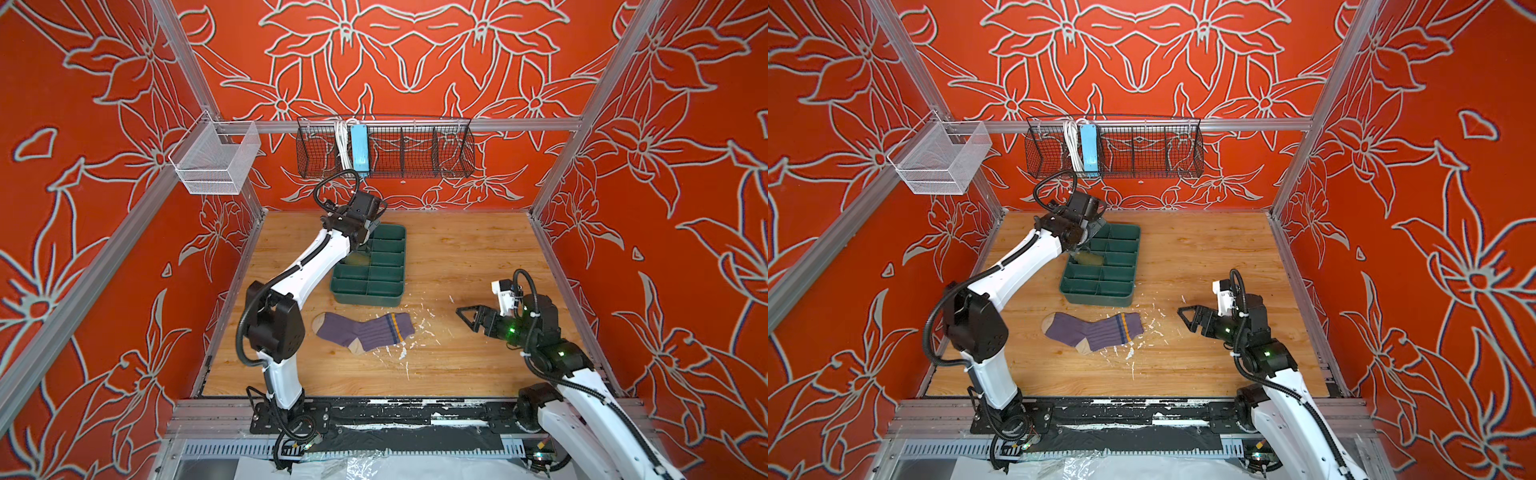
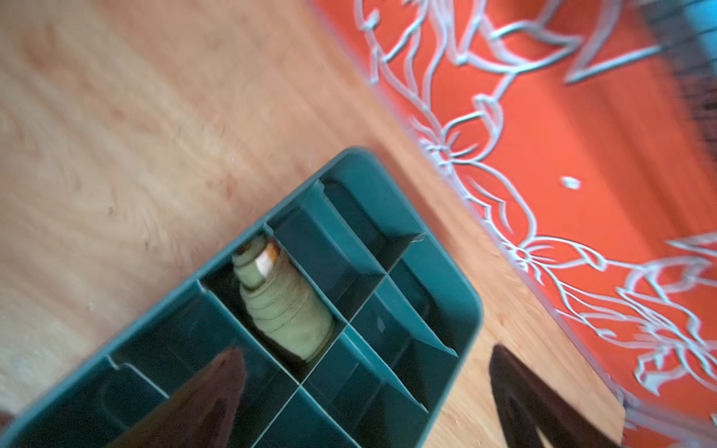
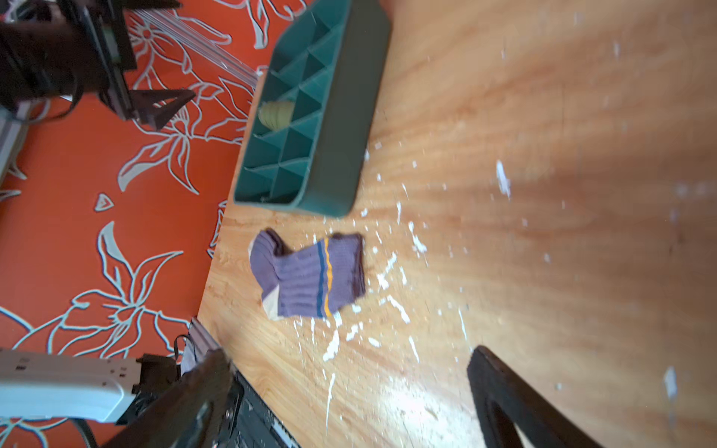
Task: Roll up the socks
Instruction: 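Open the left gripper and lift away while the right gripper reaches the tray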
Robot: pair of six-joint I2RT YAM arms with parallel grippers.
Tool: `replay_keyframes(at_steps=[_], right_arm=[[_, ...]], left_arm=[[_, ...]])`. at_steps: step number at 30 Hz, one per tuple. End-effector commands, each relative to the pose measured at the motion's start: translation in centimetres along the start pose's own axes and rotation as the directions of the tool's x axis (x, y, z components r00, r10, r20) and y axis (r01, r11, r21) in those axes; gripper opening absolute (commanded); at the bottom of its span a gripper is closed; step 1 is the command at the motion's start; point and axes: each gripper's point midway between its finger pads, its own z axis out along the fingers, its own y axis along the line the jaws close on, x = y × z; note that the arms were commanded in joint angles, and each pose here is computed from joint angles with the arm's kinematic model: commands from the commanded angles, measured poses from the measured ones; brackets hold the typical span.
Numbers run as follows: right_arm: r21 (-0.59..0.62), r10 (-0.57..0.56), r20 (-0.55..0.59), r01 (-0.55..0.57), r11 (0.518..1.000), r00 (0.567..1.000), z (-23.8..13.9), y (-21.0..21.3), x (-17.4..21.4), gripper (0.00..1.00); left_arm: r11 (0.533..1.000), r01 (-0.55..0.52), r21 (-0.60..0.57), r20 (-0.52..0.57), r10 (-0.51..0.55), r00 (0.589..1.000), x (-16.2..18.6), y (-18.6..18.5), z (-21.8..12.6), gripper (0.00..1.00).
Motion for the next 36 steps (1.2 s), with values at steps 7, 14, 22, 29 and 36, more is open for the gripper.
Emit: replay_keyframes(at_steps=[7,14,22,29,36], right_arm=[[0.123,-0.062,0.06,0.054,0.991,0.996,4.1,1.0,-7.8,0.73],[0.234,-0.195,-0.028,0.196,0.952,0.98,12.1,4.3,-10.9,0.68],[0.365,-0.206,-0.143,0.245,0.898,0.968,21.0,2.2,-10.3,0.55],[0.407,-0.202,-0.18,0.26,0.876,0.963,24.7,0.7,-9.5,0.45],[0.388,-0.206,-0.18,0.261,0.884,0.962,26.6,1.5,-9.1,0.43]], left_arm=[[0.684,-0.703,0.193,0.466,0.567,0.679,-3.5,-5.0,-8.2,0.98],[0.853,-0.478,0.212,0.228,0.432,0.872,-5.1,4.5,-4.1,0.98],[0.899,-0.416,0.141,0.197,0.386,0.901,-4.5,10.4,-2.8,0.98],[0.889,-0.428,0.165,0.192,0.397,0.898,-3.6,10.6,-2.3,0.98],[0.887,-0.432,0.166,0.161,0.407,0.899,-2.8,10.9,-1.7,0.98]])
